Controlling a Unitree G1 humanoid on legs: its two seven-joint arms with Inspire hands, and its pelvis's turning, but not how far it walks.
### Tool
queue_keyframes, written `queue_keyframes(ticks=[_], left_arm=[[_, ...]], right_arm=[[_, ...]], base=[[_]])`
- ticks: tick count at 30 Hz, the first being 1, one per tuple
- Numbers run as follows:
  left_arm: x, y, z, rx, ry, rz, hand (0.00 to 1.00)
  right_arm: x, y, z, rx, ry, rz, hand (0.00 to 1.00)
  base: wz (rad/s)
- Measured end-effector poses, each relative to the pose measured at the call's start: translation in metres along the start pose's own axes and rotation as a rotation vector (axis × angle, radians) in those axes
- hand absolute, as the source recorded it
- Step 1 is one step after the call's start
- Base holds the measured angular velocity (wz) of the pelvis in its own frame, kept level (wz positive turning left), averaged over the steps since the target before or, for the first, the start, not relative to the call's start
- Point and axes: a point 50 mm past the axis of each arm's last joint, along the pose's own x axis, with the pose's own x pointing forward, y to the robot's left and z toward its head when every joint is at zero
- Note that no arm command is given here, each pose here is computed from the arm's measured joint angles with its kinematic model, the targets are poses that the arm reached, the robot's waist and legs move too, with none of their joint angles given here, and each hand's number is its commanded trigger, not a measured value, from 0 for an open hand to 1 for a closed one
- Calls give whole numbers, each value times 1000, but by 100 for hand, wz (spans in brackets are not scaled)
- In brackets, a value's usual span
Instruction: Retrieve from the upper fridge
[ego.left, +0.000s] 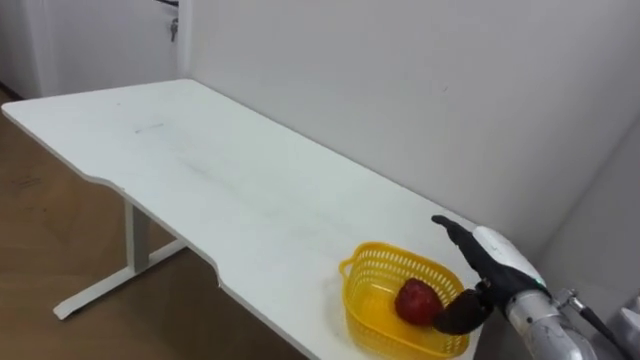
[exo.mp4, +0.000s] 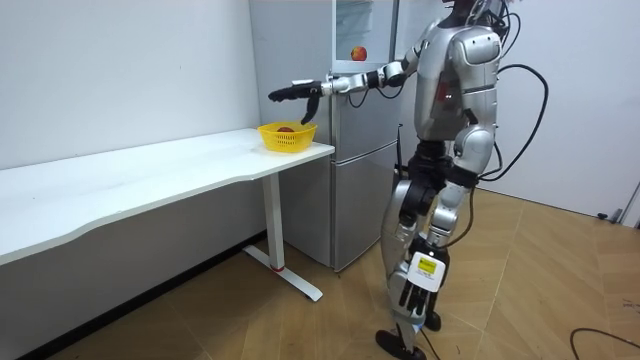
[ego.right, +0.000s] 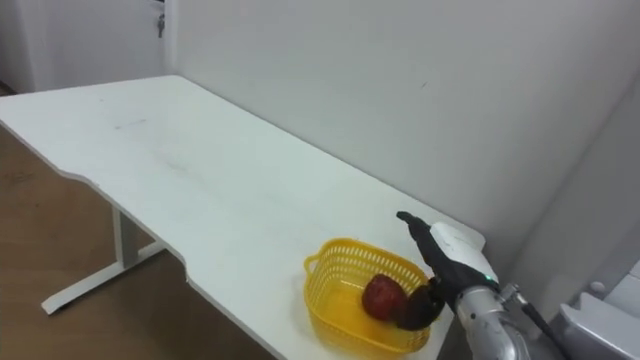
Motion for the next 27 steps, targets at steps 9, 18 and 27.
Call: queue_keyframes(ticks=[9, 18, 27], left_arm=[[-2, -11, -3, -24, 2, -20, 0], [-5, -19, -15, -17, 29, -32, 0], [-6, -28, -13, -42, -6, -48, 0]], right_arm=[[-2, -35, 54, 133, -236, -152, 0], [-29, -57, 84, 220, -415, -292, 0], [-84, -98, 115, 302, -686, -594, 0]], base=[[-8], [-19], [-24]])
